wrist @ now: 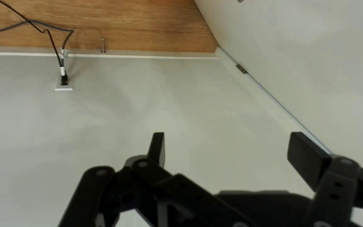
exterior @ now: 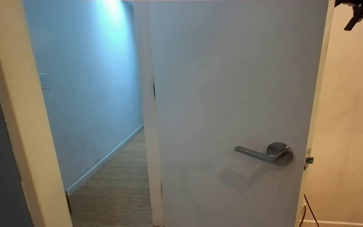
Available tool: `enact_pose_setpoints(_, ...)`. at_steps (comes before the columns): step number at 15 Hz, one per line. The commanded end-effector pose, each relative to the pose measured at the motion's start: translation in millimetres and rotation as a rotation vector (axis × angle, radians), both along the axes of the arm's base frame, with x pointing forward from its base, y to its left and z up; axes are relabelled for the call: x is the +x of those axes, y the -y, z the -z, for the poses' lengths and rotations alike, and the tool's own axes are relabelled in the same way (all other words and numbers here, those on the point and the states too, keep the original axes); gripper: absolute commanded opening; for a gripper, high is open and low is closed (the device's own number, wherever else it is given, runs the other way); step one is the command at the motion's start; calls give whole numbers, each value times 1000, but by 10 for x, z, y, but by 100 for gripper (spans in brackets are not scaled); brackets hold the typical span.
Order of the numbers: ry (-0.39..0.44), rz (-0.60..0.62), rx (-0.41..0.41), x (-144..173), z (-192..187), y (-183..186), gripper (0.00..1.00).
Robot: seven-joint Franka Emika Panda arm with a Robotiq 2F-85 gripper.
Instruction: Close the door
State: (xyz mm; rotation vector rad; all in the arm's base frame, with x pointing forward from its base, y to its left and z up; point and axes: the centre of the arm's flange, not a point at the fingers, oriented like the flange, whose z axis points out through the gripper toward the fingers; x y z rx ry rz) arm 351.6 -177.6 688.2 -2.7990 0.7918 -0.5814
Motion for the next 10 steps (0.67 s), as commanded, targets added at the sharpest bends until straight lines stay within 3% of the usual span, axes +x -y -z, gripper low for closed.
enact_pose_setpoints(1,-26,13,-15,23,35,-140,100)
enact_pose_setpoints(3,-48,28,-30,52,69,-313,100)
enact_pose_setpoints(10,-51,36,-33,40,70,-296,100)
